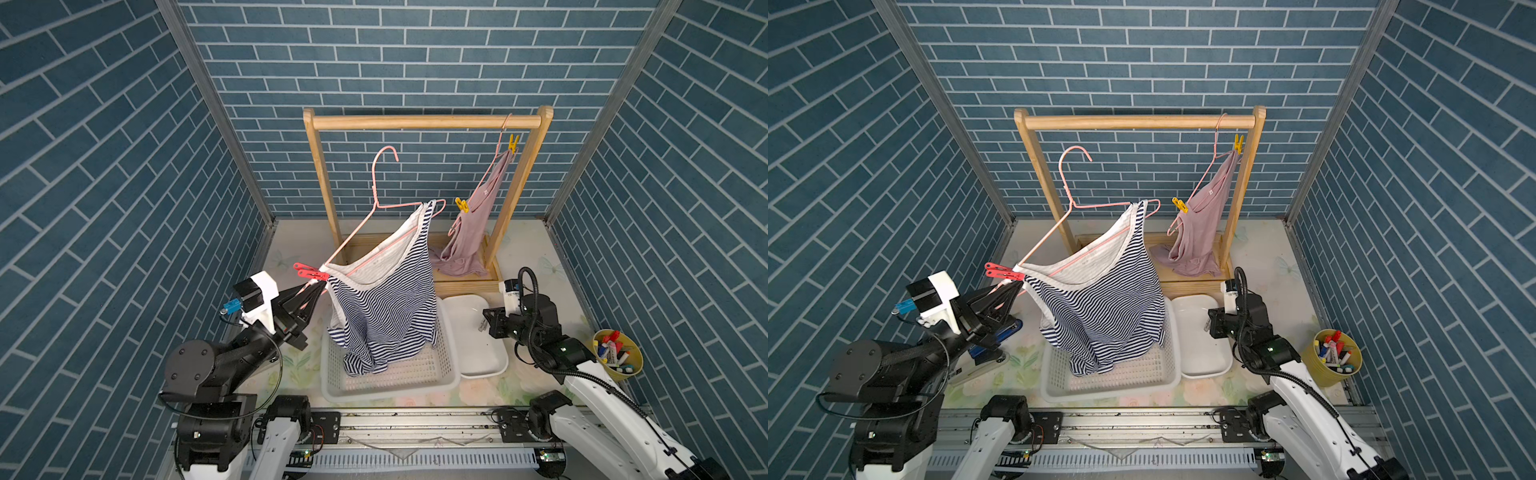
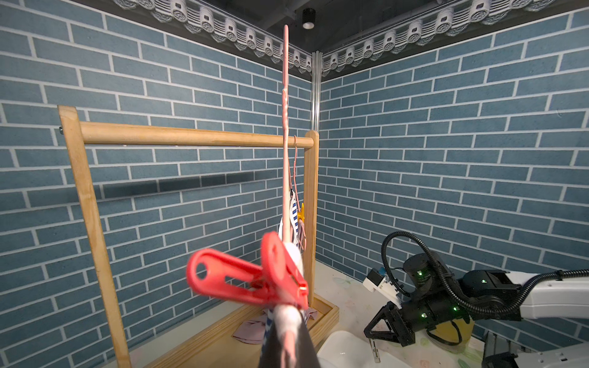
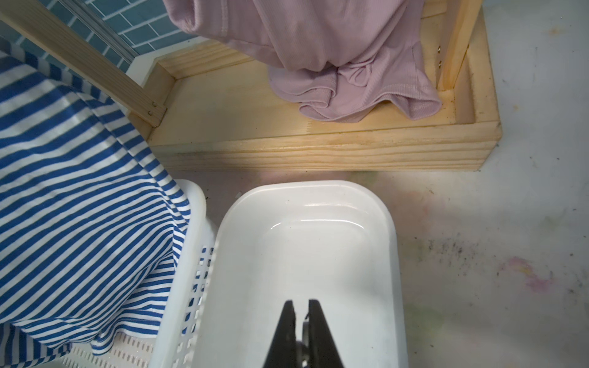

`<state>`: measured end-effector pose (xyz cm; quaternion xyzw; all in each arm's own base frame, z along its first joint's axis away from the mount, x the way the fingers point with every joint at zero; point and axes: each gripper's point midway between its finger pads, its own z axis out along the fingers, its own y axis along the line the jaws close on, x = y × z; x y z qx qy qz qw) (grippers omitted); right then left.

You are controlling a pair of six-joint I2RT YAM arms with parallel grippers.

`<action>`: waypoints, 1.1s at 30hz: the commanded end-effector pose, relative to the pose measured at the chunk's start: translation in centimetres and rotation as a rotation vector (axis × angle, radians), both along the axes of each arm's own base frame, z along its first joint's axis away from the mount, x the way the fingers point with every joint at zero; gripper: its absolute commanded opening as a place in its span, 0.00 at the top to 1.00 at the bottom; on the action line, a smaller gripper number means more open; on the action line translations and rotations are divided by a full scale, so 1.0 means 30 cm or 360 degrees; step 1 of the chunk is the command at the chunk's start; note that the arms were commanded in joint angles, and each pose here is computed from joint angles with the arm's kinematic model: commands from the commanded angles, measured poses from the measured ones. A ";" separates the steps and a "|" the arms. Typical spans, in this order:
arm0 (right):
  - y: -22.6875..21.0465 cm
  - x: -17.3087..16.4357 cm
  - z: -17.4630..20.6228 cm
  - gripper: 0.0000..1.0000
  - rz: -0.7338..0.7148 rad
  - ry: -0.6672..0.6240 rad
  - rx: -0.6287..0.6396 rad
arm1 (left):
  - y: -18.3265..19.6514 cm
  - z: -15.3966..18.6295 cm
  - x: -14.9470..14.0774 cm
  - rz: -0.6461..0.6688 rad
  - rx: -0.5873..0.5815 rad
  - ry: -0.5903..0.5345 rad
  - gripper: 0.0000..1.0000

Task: Remove the clothespins securing tank tops to the hanger
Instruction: Place the clothespin in the storage box.

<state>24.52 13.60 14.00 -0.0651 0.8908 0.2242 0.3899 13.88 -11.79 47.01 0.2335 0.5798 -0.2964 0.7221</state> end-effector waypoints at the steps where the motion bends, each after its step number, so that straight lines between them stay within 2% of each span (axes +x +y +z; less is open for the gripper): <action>1: -0.044 0.038 0.016 1.00 -0.0217 -0.0029 -0.0046 | 0.008 0.058 -0.048 0.0028 0.0007 -0.0120 1.00; 7: -0.074 0.061 -0.015 1.00 -0.0388 0.0024 -0.0154 | 0.010 0.052 -0.046 0.0034 0.0009 -0.0108 1.00; 27: 0.008 0.127 -0.146 1.00 -0.0369 0.0231 -0.0337 | 0.013 0.033 -0.038 0.0058 0.0051 -0.0069 1.00; 33: 0.019 0.139 -0.182 0.89 -0.0363 0.0275 -0.0367 | 0.013 0.032 -0.035 0.0064 0.0065 -0.0068 1.00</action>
